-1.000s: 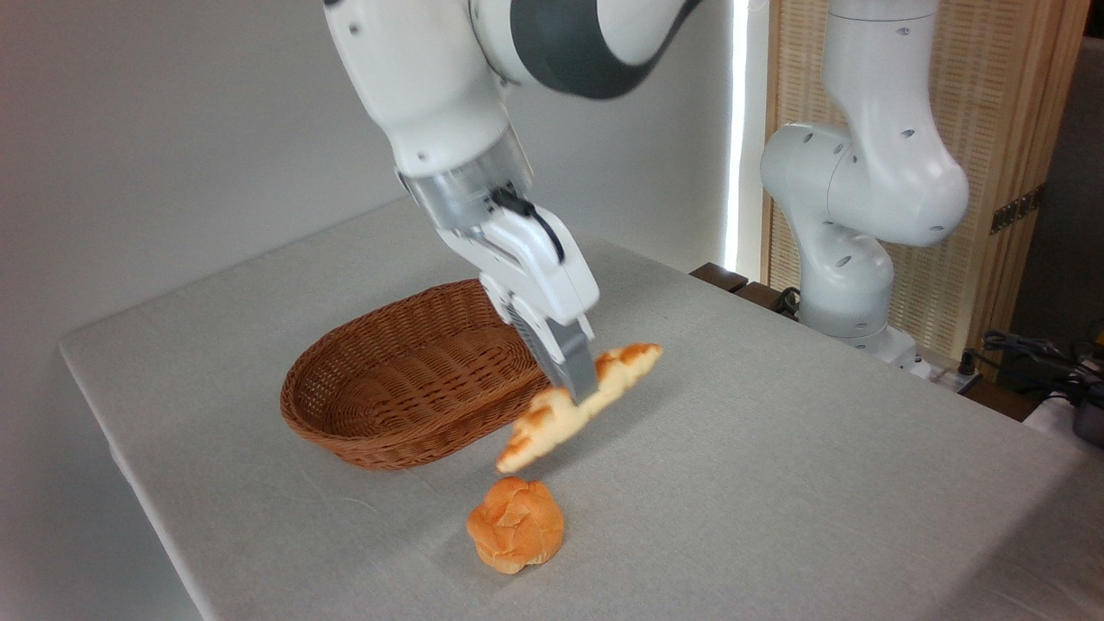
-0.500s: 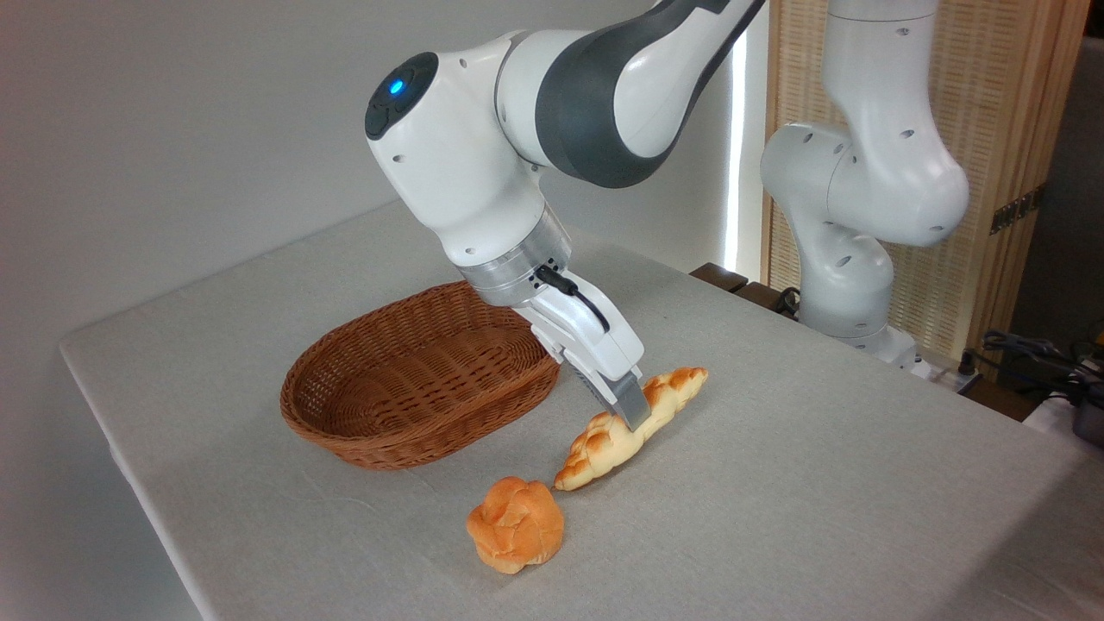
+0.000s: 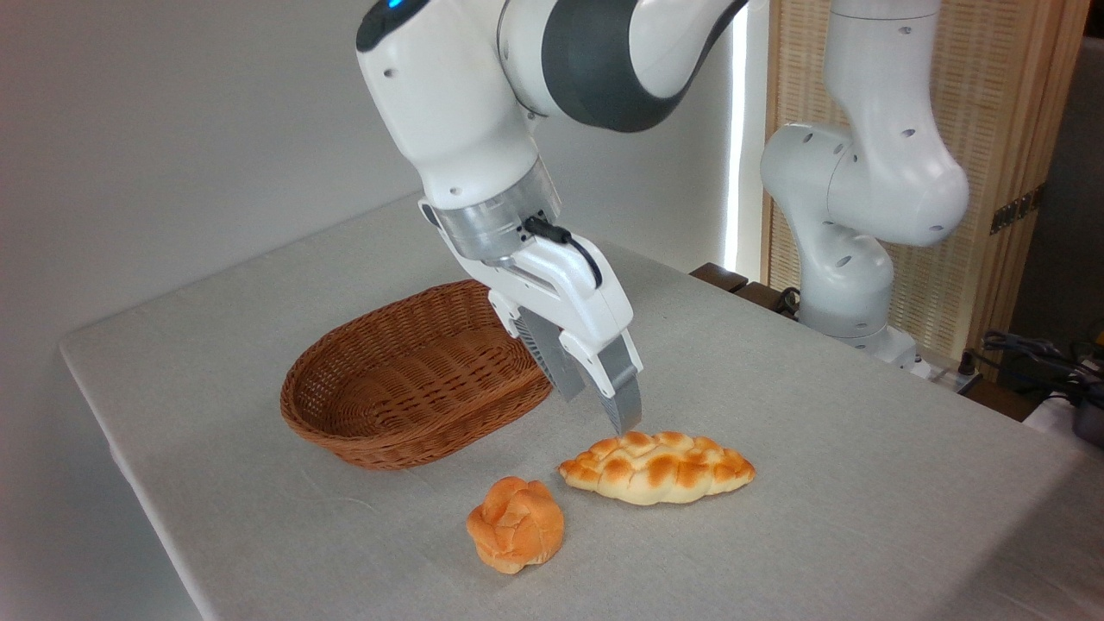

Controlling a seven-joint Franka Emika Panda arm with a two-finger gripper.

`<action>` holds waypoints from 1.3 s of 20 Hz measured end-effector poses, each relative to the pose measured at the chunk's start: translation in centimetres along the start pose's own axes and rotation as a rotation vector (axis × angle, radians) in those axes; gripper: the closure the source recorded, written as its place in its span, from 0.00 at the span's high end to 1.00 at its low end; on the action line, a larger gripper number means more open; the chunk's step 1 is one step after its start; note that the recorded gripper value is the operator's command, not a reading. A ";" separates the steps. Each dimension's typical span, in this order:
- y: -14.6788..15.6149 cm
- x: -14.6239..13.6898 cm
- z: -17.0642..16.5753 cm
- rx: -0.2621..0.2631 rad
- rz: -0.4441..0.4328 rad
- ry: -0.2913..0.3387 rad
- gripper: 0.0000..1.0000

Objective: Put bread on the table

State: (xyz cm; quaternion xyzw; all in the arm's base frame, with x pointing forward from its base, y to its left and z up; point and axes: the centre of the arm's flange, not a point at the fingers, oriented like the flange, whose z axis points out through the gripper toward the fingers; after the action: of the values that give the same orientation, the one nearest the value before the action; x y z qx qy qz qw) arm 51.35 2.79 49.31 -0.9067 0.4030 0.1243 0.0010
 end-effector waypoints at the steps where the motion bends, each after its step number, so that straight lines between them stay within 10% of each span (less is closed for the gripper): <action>1: -0.1 0.0 -1.1 0.017 -0.002 0.015 1.00; 12: 2.3 -0.9 -14.6 0.086 -0.039 0.326 1.00; 26: 1.3 3.2 -12.6 0.078 -0.085 0.251 1.00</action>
State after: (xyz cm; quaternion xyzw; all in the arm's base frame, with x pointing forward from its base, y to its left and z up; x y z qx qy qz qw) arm 55.28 -1.72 60.91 -0.9307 0.3657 -0.0062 -0.0089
